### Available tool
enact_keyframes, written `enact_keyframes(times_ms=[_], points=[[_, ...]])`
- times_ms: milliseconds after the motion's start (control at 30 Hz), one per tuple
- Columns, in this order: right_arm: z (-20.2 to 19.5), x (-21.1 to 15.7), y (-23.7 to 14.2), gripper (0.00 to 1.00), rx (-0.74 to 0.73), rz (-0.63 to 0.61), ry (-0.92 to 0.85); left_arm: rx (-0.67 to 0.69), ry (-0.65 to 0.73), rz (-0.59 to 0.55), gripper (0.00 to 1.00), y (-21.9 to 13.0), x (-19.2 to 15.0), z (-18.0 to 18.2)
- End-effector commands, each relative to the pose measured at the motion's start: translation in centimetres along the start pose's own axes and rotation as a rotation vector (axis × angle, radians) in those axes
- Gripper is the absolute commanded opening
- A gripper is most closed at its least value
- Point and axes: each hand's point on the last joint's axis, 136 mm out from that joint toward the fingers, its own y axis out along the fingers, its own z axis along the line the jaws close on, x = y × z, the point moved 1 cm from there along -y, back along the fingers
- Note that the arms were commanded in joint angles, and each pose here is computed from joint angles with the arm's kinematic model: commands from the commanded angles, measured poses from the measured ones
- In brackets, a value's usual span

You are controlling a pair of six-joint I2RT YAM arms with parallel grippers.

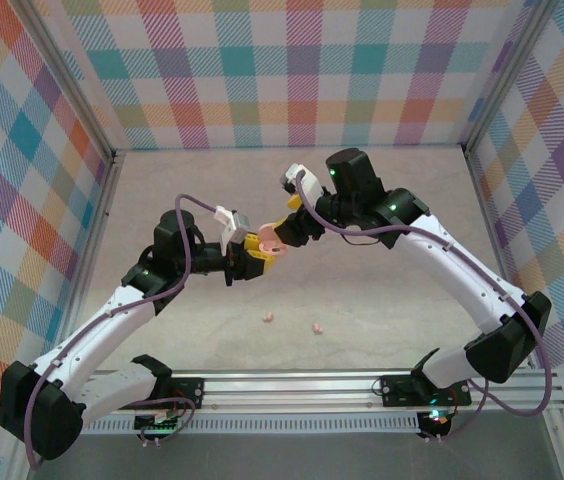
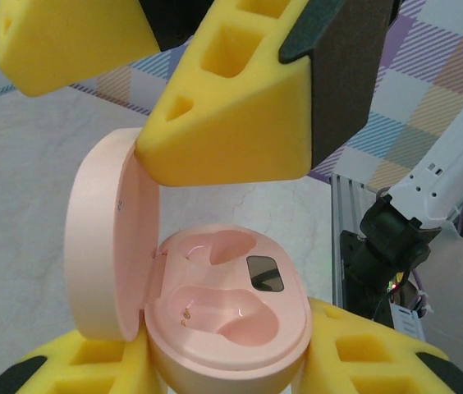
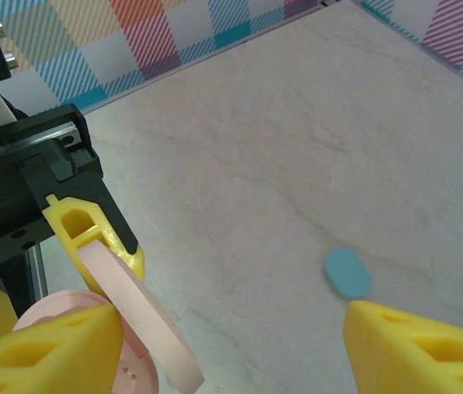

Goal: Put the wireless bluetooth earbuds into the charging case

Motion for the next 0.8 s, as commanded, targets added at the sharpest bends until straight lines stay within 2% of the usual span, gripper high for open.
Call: enact_keyframes(times_ms=[0, 267, 433, 767], points=[[0.2, 0.6, 0.2, 0.71, 0.032, -0.031, 0.053, 0.01, 0.028, -0.009, 0.1, -0.4, 0.7, -0.5], [1.6, 0.1, -0.3, 0.72, 0.099, -0.047, 0.166, 0.077, -0.037, 0.009, 0.09, -0.3, -0.2, 0.8], [1.3, -0.8, -1.1, 0.73, 0.052, -0.025, 0.268, 0.095, -0.074, 0.025, 0.09, 0.1, -0.9, 1.5], [1.1, -2.3, -2.8, 0.73, -0.01, -0.009, 0.348, 0.13, -0.104, 0.031, 0.09, 0.4, -1.7, 2.6]])
